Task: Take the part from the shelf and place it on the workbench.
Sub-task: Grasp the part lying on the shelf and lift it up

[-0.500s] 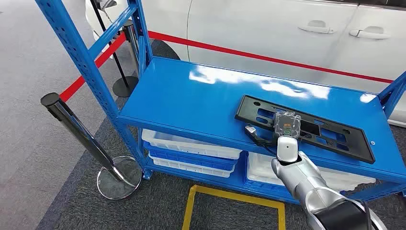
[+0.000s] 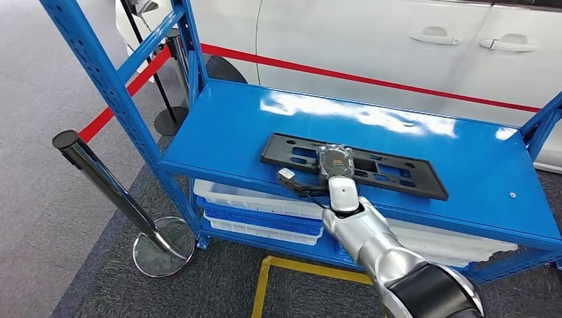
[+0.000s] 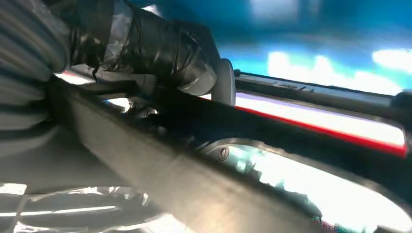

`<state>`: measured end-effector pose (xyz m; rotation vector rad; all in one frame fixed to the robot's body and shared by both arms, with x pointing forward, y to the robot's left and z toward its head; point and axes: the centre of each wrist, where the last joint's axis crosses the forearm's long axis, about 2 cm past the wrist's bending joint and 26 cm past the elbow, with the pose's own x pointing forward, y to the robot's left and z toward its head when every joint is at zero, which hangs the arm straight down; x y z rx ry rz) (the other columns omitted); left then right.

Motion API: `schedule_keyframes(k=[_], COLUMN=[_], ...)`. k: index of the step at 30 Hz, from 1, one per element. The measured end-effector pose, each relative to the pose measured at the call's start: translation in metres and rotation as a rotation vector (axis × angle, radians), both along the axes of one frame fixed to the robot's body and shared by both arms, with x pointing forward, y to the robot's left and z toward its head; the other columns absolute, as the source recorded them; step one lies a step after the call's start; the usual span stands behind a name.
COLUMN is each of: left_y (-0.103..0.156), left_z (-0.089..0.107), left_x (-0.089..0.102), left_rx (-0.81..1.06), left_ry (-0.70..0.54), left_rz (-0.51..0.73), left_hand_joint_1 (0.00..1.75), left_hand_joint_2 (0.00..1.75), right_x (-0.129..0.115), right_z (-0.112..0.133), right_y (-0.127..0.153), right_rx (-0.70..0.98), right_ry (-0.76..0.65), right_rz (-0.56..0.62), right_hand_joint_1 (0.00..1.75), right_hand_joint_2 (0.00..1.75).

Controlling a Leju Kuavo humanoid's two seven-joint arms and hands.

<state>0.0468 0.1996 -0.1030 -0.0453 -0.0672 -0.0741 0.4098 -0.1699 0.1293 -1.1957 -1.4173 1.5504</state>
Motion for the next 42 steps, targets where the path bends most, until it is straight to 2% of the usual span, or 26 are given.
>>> schedule_keyframes(k=[10, 14, 19, 26, 30, 37, 42], left_y=[0.002, 0.002, 0.001, 0.001, 0.002, 0.003, 0.003], left_z=[-0.001, -0.001, -0.001, -0.001, -0.001, -0.001, -0.001], left_x=[-0.003, -0.004, -0.009, -0.005, -0.006, 0.0, -0.001], left_rx=[0.026, 0.005, 0.004, 0.01, 0.022, 0.024, 0.023], left_ry=[-0.012, -0.014, -0.011, 0.019, 0.036, 0.033, 0.034], left_rz=[-0.03, -0.078, -0.092, -0.09, -0.061, -0.039, -0.07], left_hand_joint_1=[0.0, 0.0, 0.0, 0.0, 0.0, 0.0, 0.0], left_hand_joint_2=[1.75, 1.75, 1.75, 1.75, 1.75, 1.75, 1.75], right_x=[0.004, -0.012, -0.039, -0.043, -0.039, -0.022, -0.02], right_z=[0.028, 0.024, 0.011, 0.022, 0.034, 0.067, 0.083], right_y=[0.018, -0.012, -0.057, -0.07, -0.053, 0.027, 0.052], right_rx=[0.097, 0.11, 0.049, 0.02, 0.016, 0.077, 0.125], right_ry=[-0.293, -0.422, -0.491, -0.575, -0.618, -0.638, -0.651], right_rz=[0.154, 0.162, 0.183, 0.138, 0.186, 0.329, 0.357], right_hand_joint_1=[1.75, 1.75, 1.75, 1.75, 1.75, 1.75, 1.75], right_hand_joint_2=[1.75, 1.75, 1.75, 1.75, 1.75, 1.75, 1.75])
